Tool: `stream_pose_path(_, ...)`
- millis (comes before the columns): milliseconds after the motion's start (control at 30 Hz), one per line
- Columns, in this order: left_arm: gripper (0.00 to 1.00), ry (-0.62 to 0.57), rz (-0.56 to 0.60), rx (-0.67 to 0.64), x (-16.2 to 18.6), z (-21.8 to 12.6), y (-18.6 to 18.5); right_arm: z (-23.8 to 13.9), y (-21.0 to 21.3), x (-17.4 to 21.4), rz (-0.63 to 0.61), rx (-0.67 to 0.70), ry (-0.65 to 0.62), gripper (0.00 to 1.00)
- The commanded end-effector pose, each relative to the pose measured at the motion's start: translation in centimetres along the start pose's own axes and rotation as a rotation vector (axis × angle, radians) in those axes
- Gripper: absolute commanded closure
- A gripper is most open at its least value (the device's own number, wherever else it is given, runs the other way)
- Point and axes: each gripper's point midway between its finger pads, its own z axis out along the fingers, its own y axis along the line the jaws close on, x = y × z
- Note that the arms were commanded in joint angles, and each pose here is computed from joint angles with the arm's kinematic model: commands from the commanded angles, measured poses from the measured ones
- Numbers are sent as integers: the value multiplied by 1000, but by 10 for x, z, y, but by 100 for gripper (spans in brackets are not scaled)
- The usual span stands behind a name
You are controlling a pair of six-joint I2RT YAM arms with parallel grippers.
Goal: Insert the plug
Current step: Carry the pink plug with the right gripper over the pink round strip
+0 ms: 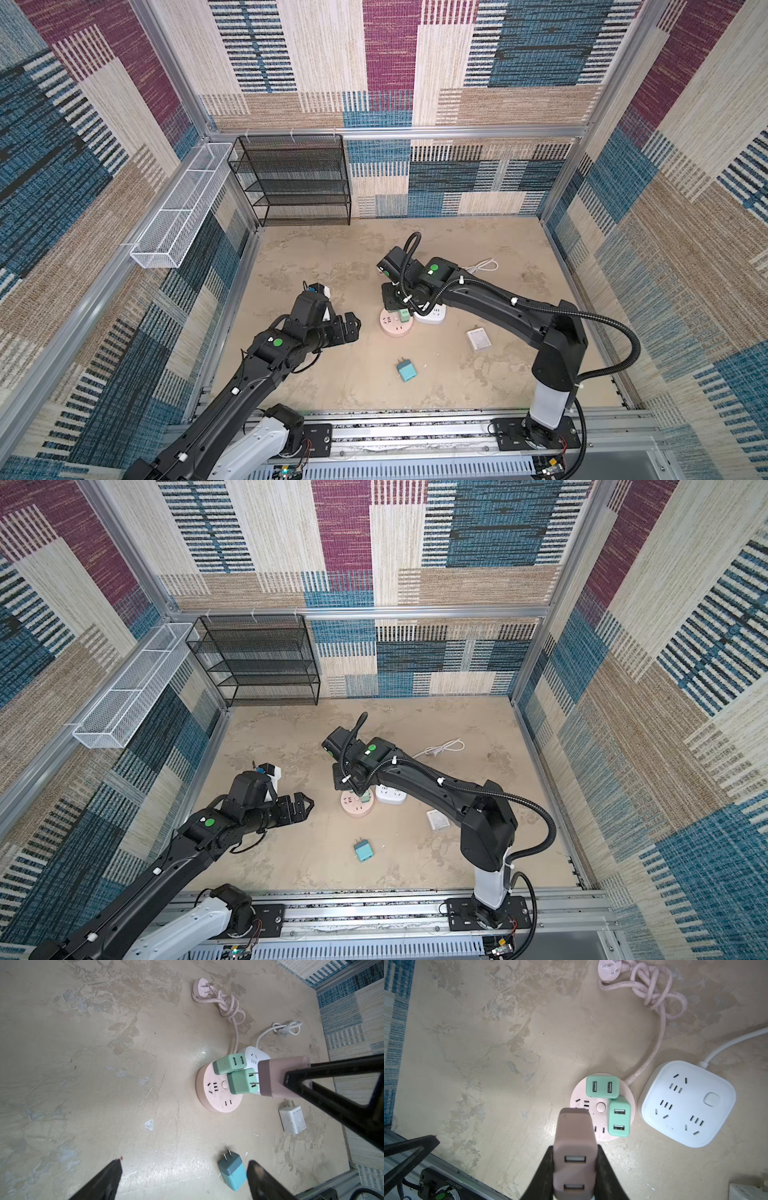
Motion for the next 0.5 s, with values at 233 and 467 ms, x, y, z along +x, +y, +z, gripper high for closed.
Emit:
stream_pose_path(233, 1, -32, -20, 22, -4, 1, -1, 18, -4, 19, -45, 45, 101, 100)
stream_pose_path(467, 2, -31, -24, 32, -2, 2, -1, 29, -8, 24, -59, 68, 124, 100)
